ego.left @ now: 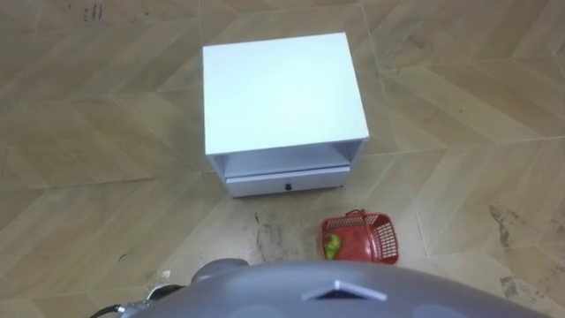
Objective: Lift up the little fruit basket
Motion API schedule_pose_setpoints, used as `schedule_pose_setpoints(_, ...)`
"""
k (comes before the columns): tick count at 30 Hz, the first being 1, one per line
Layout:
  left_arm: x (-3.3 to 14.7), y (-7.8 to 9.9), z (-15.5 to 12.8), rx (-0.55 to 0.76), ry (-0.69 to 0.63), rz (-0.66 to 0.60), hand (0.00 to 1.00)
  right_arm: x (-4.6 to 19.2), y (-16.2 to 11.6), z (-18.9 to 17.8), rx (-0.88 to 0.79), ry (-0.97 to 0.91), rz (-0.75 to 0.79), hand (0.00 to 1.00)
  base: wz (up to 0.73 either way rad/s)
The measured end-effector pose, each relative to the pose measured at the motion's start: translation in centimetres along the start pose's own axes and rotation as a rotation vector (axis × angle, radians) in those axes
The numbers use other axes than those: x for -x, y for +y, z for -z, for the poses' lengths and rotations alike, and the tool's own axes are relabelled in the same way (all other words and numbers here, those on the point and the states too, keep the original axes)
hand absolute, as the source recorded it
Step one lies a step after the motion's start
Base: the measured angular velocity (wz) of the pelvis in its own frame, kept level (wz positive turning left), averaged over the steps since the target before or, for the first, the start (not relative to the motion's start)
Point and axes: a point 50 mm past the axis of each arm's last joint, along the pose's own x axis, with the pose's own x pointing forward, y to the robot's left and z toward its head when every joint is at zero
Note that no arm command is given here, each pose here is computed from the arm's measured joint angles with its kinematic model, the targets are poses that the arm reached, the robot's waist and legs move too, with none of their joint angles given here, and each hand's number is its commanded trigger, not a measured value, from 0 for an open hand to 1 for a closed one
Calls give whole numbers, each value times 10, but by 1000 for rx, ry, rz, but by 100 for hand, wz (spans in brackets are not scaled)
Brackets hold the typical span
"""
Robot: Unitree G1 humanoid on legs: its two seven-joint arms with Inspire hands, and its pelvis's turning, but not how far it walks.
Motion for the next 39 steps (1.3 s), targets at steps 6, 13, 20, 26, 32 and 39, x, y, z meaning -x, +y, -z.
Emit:
schedule_pose_setpoints(6,0,0,0,3,1,2,0,0,-2,-5,1,-13,13,0,2)
schedule_pose_setpoints(13,0,2,-9,8,-26,-2,0,2,-14,-13,-42,-36,93,0,5)
schedule_pose_setpoints(20,-1,9,-8,40,-7,-25,0,3,-19,-21,-54,-62,145,0,-24)
schedule_pose_setpoints(26,0,20,3,94,-4,-71,0,6,-27,-29,-101,-115,212,0,-20)
schedule_pose_setpoints(32,3,41,-30,126,-103,-143,0,28,-53,-100,-230,-370,325,0,-13)
schedule_pose_setpoints(39,10,64,-76,219,-242,-217,0,54,-66,-156,-296,-549,361,0,29)
